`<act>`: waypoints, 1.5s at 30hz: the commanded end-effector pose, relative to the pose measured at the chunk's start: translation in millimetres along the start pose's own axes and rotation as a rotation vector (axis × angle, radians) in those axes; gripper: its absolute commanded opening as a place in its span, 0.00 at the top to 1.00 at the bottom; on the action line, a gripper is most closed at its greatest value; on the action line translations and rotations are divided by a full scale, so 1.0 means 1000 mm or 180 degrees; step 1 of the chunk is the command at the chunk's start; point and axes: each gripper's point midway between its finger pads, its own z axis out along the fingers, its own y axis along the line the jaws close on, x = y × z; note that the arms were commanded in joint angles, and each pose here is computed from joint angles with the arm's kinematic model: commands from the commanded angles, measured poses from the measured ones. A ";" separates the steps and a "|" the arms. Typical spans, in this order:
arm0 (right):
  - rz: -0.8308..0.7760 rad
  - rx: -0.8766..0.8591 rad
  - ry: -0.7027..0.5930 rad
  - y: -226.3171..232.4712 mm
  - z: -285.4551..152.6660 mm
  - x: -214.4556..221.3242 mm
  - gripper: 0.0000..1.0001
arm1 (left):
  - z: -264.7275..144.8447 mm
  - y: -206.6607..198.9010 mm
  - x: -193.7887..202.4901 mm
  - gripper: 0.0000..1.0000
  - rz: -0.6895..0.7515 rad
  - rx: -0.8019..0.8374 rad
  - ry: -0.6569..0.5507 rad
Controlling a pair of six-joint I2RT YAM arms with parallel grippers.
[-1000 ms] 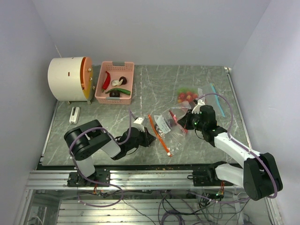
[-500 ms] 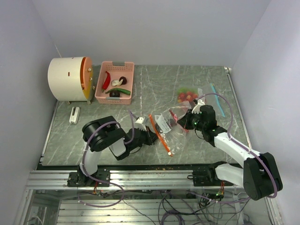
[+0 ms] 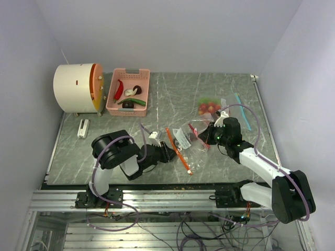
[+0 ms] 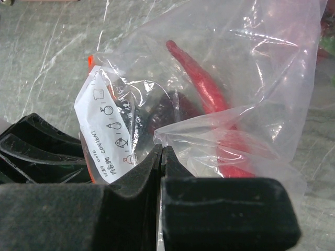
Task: Open the zip-top bag and remove the fake food
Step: Pick up the fake fruit from the zipper food storage bag.
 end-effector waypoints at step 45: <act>-0.0054 0.0007 0.0046 -0.006 0.004 0.008 1.00 | 0.023 -0.017 -0.072 0.15 0.0714 -0.0242 -0.0518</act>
